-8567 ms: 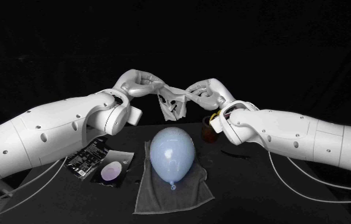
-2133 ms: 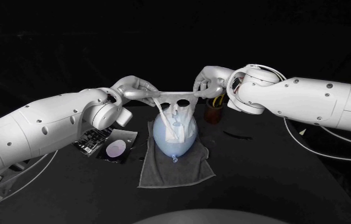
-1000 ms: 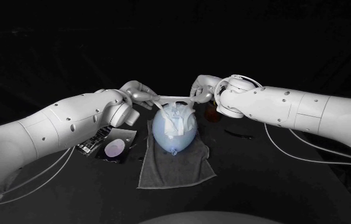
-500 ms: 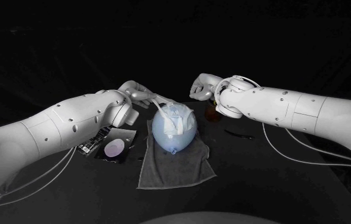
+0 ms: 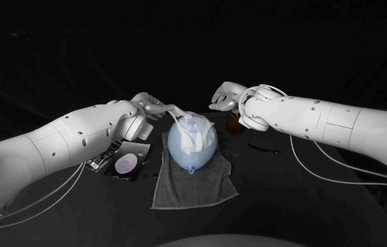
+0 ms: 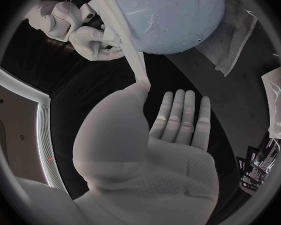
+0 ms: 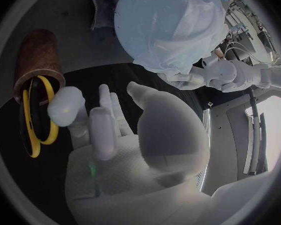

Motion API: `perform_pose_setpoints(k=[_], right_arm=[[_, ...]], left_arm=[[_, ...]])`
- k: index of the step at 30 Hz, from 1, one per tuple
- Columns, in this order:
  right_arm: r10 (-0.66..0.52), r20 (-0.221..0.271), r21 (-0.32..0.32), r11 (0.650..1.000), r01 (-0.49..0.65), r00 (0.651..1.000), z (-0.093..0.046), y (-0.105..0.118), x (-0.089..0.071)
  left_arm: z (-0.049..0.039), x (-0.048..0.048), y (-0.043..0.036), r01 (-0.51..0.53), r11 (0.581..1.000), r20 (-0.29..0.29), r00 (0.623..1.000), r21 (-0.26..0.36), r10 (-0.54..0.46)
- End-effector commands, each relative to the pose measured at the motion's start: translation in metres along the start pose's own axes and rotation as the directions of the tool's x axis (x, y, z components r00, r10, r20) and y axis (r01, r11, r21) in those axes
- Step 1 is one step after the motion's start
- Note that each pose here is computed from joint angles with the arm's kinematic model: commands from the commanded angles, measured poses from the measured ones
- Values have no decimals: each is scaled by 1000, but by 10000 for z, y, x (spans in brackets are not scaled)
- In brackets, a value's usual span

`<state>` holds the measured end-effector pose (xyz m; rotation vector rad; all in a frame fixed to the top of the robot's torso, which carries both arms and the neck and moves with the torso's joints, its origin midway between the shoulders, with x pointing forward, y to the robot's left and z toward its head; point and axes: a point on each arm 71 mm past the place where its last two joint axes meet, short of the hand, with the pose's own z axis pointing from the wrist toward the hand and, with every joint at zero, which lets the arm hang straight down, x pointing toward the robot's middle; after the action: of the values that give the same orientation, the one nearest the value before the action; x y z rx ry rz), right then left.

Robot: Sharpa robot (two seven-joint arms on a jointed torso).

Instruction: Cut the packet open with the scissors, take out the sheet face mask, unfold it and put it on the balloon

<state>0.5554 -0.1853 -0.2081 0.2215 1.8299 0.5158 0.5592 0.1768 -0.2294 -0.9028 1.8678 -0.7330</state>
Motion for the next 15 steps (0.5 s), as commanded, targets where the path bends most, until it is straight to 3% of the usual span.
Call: perform_pose_setpoints(k=[1, 15], right_arm=[[40, 26, 12, 999, -41, 999, -31, -25, -20], [209, 125, 17, 977, -213, 970, -303, -257, -142]], left_arm=[[4, 8, 15, -6, 1000, -15, 1000, -25, 6], [30, -198, 165, 8, 998, 43, 999, -58, -5]])
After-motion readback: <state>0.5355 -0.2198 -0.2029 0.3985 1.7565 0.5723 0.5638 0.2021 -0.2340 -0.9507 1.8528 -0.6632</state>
